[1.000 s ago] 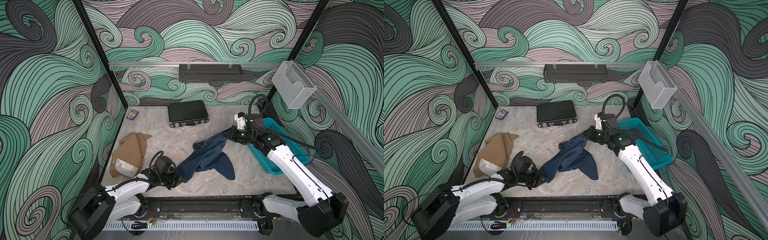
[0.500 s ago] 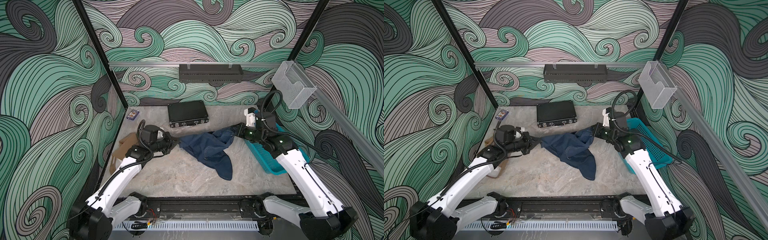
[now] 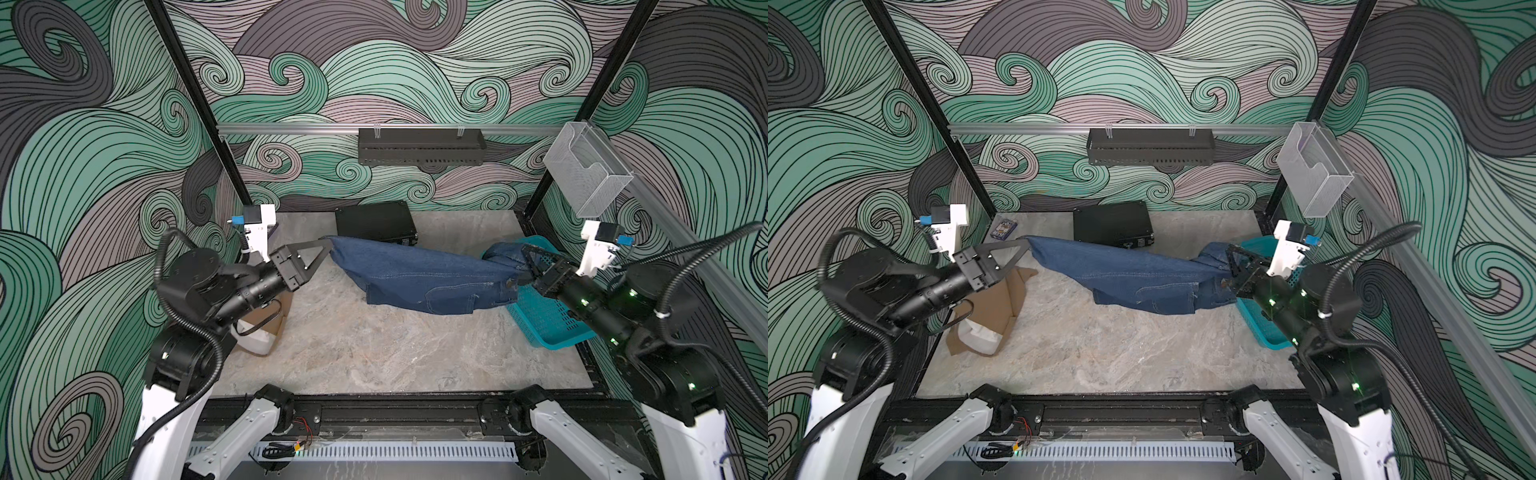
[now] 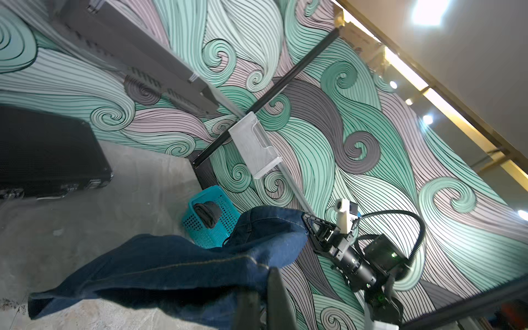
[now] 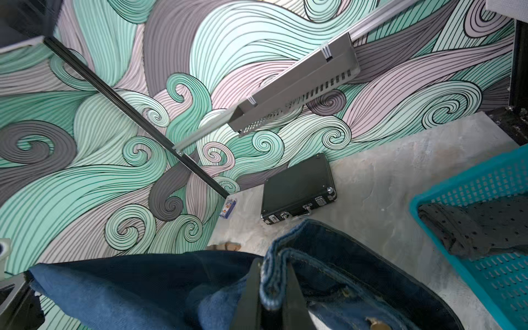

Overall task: Roll up the skirts
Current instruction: Flatten out the skirt at the center of the board, then fold the skirt at the center of the board.

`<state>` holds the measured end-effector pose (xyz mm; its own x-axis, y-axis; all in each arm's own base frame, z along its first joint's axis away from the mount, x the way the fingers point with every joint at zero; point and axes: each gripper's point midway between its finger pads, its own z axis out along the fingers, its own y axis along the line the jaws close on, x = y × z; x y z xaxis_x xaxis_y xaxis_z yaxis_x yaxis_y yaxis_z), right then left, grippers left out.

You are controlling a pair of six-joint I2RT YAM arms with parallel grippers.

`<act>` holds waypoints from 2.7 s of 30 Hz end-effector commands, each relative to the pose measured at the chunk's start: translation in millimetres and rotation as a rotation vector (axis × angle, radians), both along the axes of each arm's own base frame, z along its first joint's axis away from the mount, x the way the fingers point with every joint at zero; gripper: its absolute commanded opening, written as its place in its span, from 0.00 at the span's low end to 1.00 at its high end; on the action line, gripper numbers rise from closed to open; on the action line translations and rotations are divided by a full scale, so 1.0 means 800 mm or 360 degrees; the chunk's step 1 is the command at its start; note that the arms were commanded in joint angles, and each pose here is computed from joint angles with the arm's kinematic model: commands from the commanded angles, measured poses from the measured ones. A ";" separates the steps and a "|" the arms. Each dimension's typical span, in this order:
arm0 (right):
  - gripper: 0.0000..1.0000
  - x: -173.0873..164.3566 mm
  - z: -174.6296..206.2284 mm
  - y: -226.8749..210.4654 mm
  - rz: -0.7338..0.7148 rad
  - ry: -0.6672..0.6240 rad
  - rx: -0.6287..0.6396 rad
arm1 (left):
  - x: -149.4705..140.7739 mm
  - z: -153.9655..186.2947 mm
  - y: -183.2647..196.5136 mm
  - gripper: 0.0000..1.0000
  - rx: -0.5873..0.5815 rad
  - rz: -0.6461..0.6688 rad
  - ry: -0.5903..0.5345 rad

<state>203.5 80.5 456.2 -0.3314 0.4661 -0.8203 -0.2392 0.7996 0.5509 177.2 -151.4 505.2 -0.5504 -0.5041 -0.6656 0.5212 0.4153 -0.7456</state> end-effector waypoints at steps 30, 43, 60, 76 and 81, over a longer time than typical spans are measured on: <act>0.01 0.314 -0.324 0.100 0.0136 0.1184 0.0006 | 0.396 -0.339 0.057 0.00 -0.0052 0.0127 0.1490; 0.11 0.204 -0.390 0.084 0.0318 0.1303 0.0116 | 0.200 -0.381 0.000 0.00 0.0055 -0.0045 0.1461; 0.18 0.121 -0.426 -0.017 -0.0077 0.1279 -0.0015 | -0.010 -0.477 -0.025 0.00 0.0319 -0.0358 0.1864; 0.23 0.068 -0.477 -0.048 -0.0298 0.1430 -0.0069 | -0.078 -0.511 -0.025 0.46 0.0455 -0.0492 0.2076; 0.32 0.057 -0.477 -0.060 -0.0395 0.1415 -0.0055 | -0.042 -0.501 0.019 0.59 0.0807 -0.0098 0.2075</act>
